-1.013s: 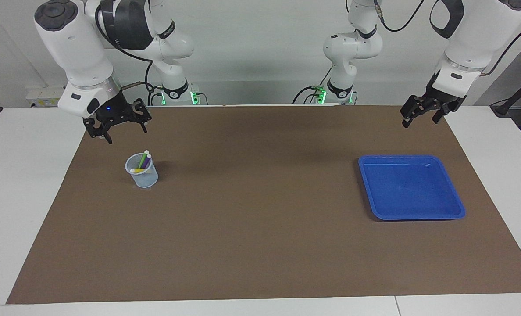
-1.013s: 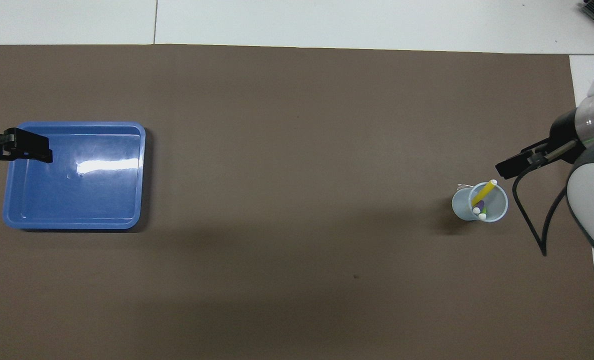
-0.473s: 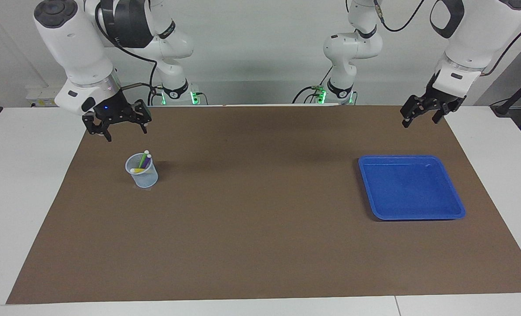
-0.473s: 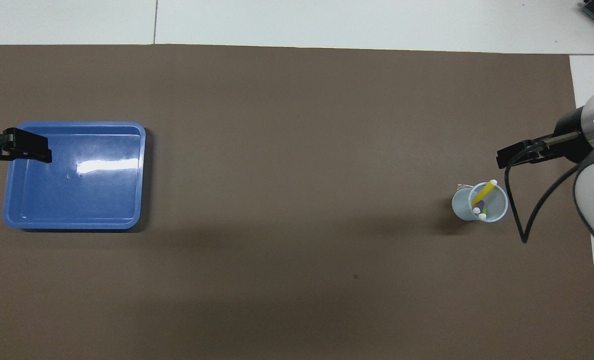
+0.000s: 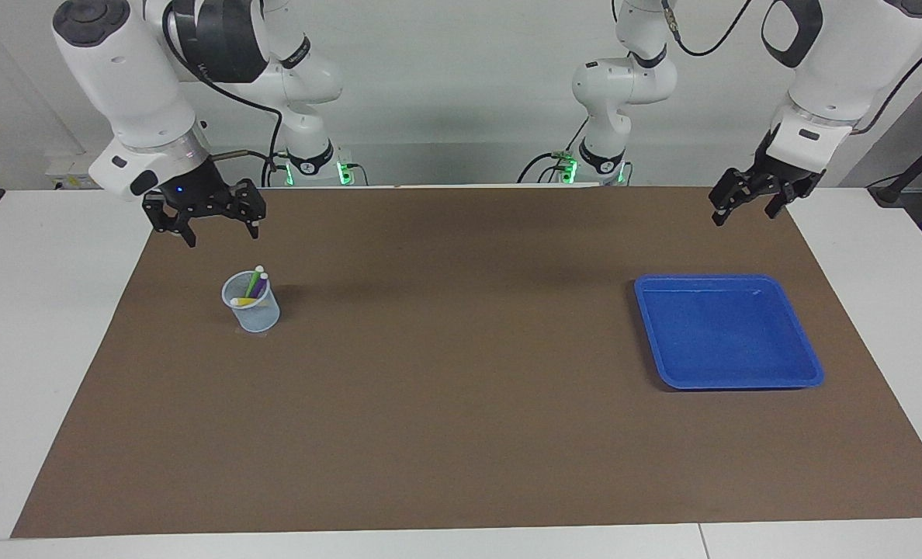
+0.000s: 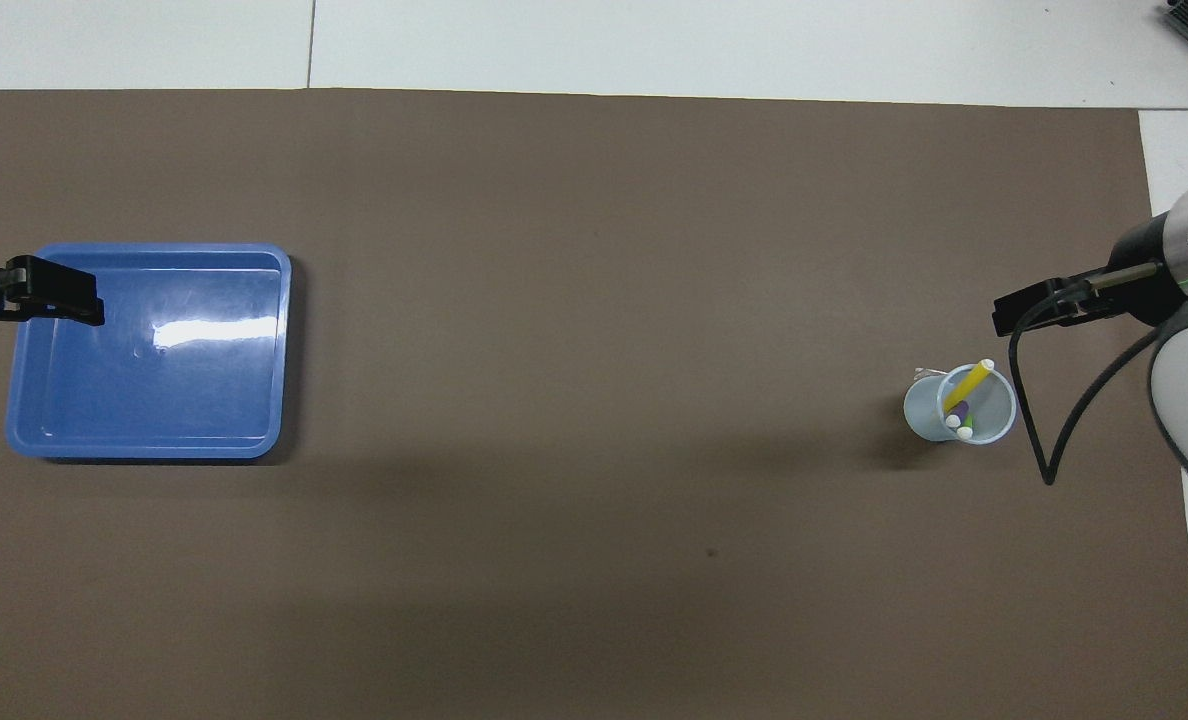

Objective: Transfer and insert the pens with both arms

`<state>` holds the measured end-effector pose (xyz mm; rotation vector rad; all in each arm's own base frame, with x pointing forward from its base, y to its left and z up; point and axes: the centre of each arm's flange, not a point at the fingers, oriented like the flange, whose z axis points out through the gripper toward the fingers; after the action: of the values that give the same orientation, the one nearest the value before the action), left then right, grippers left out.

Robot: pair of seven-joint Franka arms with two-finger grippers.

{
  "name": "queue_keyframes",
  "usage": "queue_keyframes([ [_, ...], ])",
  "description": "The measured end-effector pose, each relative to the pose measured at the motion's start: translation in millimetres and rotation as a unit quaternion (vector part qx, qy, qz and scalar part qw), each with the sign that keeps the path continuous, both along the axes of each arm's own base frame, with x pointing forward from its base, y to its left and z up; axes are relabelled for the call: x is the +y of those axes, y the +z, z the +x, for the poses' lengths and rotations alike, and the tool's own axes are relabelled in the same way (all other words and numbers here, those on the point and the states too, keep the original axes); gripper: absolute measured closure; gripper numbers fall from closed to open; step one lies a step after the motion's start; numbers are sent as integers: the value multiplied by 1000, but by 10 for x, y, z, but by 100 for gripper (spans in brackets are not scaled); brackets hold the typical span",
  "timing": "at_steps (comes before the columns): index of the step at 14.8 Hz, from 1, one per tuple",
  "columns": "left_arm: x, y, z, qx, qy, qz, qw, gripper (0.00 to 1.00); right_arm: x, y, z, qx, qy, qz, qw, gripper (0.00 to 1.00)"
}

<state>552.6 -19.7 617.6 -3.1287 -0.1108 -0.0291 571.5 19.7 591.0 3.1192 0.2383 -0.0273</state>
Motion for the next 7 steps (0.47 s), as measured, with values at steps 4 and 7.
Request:
queue_keyframes([
  [4,-1,0,0,0,0,-1,1000,0,0,0,0,0,-12,0,1000,0],
  [7,-1,0,0,0,0,-1,1000,0,0,0,0,0,-17,0,1000,0],
])
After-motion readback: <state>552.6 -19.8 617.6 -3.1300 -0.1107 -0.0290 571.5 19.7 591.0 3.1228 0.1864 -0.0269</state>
